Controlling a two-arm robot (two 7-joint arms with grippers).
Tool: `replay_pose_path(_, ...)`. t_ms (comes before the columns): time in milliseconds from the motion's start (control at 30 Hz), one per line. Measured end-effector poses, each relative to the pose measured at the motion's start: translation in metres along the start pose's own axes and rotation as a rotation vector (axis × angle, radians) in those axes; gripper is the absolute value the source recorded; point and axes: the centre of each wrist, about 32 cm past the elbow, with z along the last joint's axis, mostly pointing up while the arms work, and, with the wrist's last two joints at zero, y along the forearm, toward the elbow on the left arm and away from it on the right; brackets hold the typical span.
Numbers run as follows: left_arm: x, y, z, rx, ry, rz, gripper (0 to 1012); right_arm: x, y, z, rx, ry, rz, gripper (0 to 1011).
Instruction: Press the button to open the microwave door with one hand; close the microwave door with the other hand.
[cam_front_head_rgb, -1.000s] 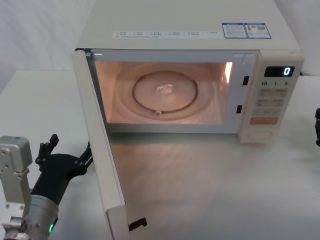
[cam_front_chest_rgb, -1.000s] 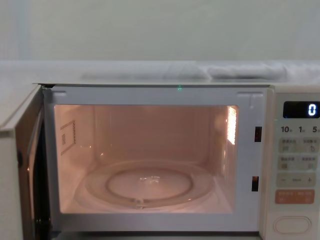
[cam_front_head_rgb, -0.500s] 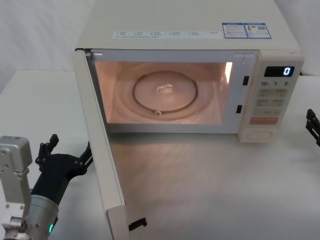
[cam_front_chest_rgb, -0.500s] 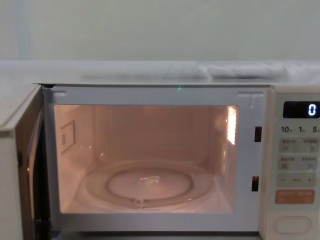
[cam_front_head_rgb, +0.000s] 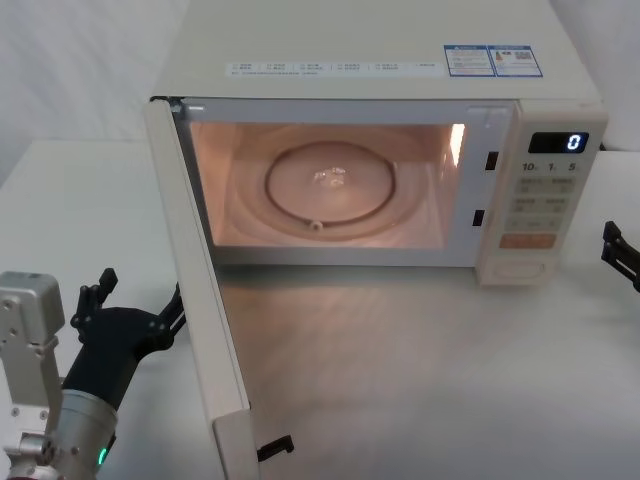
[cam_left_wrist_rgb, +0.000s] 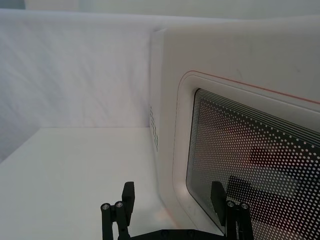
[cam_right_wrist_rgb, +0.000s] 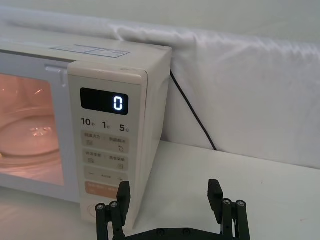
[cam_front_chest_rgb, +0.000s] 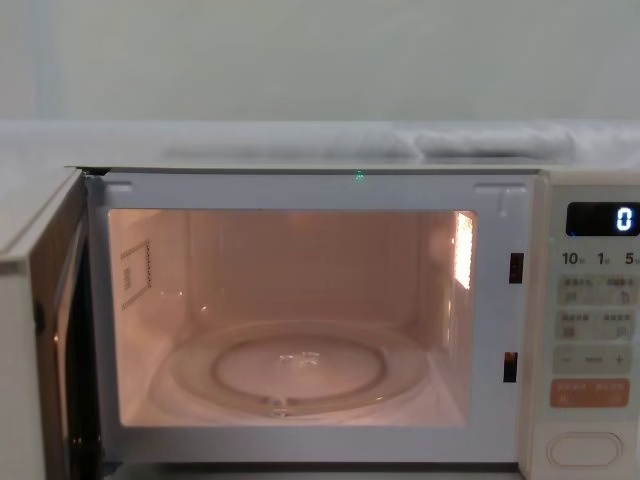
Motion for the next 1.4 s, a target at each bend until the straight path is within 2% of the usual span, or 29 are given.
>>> replay_pose_path(667,0.0,0.0,0.0,0.0,0.0,0.0,985,0.0,0.0,0.0,0.0,0.0,0.0,1002)
replay_pose_path(900,0.0,0.0,0.0,0.0,0.0,0.0,837,0.0,0.0,0.0,0.0,0.0,0.0,1002)
replay_pose_path(1000,0.0,0.0,0.0,0.0,0.0,0.0,724,0.0,0.0,0.0,0.0,0.0,0.0,1002)
replay_pose_path(1067,0.0,0.0,0.0,0.0,0.0,0.0,684,0.0,0.0,0.0,0.0,0.0,0.0,1002)
replay_pose_path(1100,0.0,0.0,0.0,0.0,0.0,0.0,623,0.0,0.0,0.0,0.0,0.0,0.0,1002)
replay_pose_path(1167,0.0,0.0,0.0,0.0,0.0,0.0,589,0.0,0.0,0.0,0.0,0.0,0.0,1002)
replay_pose_path(1300,0.0,0.0,0.0,0.0,0.0,0.0,442,0.0,0.0,0.0,0.0,0.0,0.0,1002)
replay_pose_path(1333,0.0,0.0,0.0,0.0,0.0,0.0,442,0.0,0.0,0.0,0.0,0.0,0.0,1002)
replay_pose_path(1400,0.0,0.0,0.0,0.0,0.0,0.0,353,0.0,0.0,0.0,0.0,0.0,0.0,1002)
